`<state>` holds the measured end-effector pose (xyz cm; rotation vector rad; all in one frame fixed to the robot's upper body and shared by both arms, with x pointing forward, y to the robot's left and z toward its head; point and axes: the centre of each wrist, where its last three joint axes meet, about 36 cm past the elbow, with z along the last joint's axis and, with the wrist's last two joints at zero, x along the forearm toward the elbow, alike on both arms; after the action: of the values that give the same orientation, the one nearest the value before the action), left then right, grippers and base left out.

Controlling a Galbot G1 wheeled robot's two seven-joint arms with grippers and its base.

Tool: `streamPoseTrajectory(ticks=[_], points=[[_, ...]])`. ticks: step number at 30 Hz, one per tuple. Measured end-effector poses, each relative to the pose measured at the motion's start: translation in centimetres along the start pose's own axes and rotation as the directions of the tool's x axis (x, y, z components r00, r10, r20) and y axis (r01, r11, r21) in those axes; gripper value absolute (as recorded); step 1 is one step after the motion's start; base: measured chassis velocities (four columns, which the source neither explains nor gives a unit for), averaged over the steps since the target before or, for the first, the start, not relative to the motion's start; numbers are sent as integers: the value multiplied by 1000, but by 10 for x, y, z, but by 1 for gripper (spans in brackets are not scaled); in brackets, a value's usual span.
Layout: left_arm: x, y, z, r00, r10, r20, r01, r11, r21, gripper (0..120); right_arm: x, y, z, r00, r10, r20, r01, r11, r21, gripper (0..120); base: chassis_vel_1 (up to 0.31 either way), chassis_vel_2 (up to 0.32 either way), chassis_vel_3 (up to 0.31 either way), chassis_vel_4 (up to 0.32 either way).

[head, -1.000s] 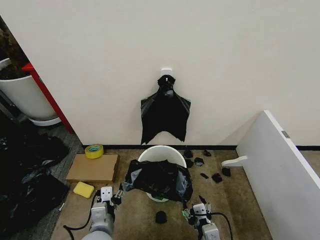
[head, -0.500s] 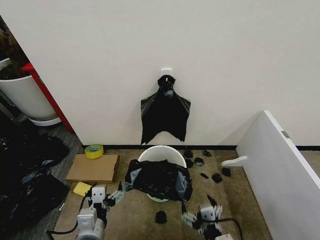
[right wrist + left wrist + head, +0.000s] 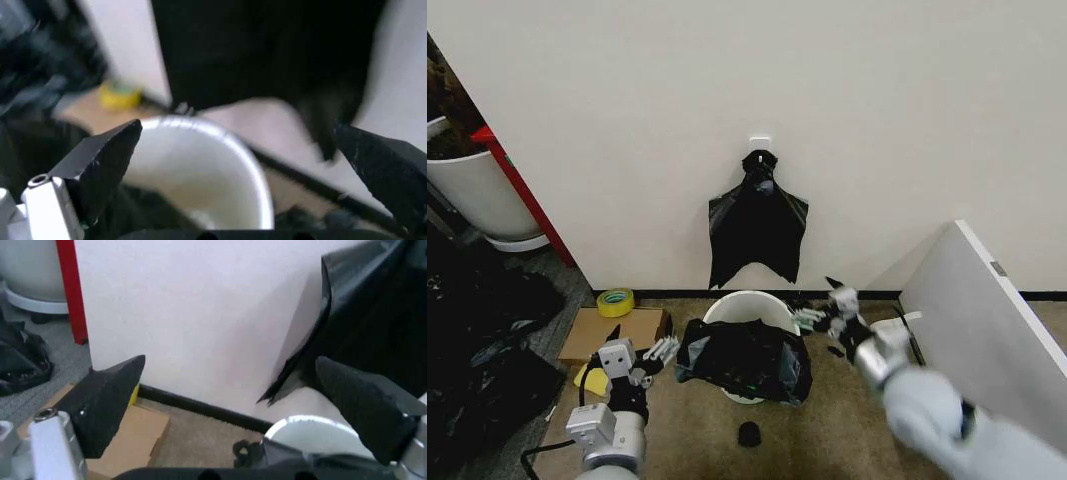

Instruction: Place the garbage bag over the trash bin.

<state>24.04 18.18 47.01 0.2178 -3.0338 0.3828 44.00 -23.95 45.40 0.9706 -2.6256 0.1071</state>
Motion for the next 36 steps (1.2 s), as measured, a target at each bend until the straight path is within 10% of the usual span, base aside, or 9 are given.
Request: streamPoseTrajectory(ticks=[22,36], points=[[-6,4,16,995,58,83,-64,996,67,100,-101,-40,11,956,-90,-278,102,994,30,98,0,0,0,0],[-1,1,9,995,58,79,-61,997,41,100,-104,-36,13,952,-63,-301,80,996,42,52,0,0,0,0]])
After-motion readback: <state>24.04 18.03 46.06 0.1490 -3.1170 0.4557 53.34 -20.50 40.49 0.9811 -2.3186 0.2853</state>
